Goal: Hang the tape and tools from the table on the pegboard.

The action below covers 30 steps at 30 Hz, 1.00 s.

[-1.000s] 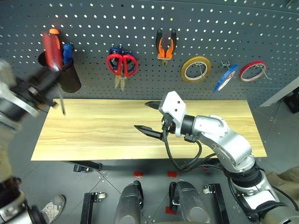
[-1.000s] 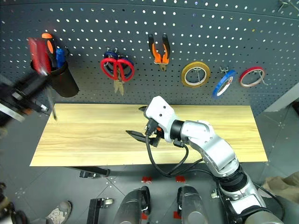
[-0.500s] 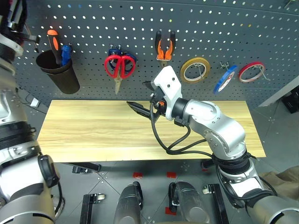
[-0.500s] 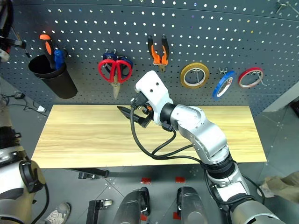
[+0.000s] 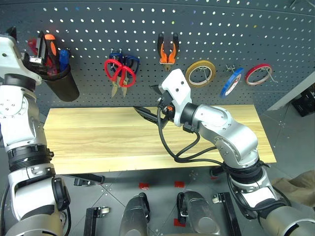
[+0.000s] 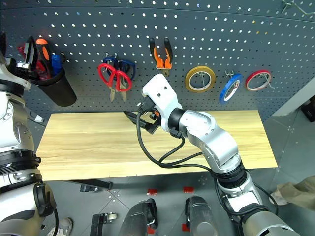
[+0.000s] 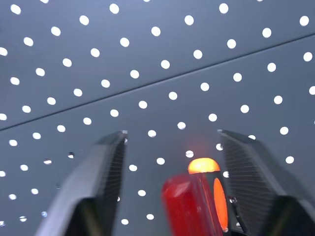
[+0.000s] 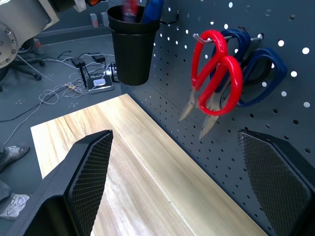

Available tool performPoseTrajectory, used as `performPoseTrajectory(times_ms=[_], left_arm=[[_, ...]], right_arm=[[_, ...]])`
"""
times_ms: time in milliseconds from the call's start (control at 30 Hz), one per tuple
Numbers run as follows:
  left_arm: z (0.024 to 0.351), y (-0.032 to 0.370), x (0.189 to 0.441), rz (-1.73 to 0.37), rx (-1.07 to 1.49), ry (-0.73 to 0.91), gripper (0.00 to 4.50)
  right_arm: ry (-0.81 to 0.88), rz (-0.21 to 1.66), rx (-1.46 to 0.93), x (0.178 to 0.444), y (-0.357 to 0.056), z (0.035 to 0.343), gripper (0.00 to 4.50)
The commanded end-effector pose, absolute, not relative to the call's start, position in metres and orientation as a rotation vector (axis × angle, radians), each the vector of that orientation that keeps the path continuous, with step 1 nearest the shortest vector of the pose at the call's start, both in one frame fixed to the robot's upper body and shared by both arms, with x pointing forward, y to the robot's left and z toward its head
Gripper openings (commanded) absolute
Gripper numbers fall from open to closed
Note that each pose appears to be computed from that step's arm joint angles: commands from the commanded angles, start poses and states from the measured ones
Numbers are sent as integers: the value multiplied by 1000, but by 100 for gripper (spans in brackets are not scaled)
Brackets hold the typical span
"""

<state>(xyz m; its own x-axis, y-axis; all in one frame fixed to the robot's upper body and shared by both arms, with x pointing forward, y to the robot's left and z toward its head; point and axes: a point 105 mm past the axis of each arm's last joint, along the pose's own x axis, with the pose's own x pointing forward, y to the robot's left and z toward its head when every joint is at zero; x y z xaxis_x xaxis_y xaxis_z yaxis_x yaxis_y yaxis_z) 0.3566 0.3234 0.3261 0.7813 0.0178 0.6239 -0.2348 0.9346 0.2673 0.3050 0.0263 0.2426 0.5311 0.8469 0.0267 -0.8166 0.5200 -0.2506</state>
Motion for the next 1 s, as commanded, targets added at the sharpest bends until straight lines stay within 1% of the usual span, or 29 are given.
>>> performPoseTrajectory(times_ms=[33, 133, 267, 367, 433, 500, 567, 633, 700, 867, 1000], left_arm=[[350, 286, 341, 52, 411, -791, 379], [335, 266, 336, -22, 441, -751, 379], [303, 263, 330, -39, 433, -643, 379], [256, 278, 328, 16, 327, -454, 379], [230, 285, 326, 52, 261, -345, 379], [209, 292, 327, 93, 210, -233, 379], [195, 294, 325, 120, 178, -177, 379], [180, 300, 323, 169, 183, -115, 379], [173, 302, 320, 166, 163, -111, 379], [150, 302, 314, 146, 152, -62, 379], [128, 307, 304, 175, 141, -12, 379]], right_arm=[[-199, 997, -217, 302, 23, 250, 429], [-192, 987, -222, 304, 19, 246, 429], [-175, 972, -233, 307, 13, 240, 429], [-154, 958, -249, 310, 6, 231, 429], [-144, 949, -256, 311, 2, 227, 429], [-135, 939, -263, 313, -2, 223, 429], [-122, 908, -258, 317, -8, 216, 429], [-101, 875, -230, 321, -19, 200, 429], [-112, 834, -189, 323, -30, 182, 429], [-172, 620, -151, 335, -61, 147, 429], [-82, 441, -136, 345, -101, 100, 429]])
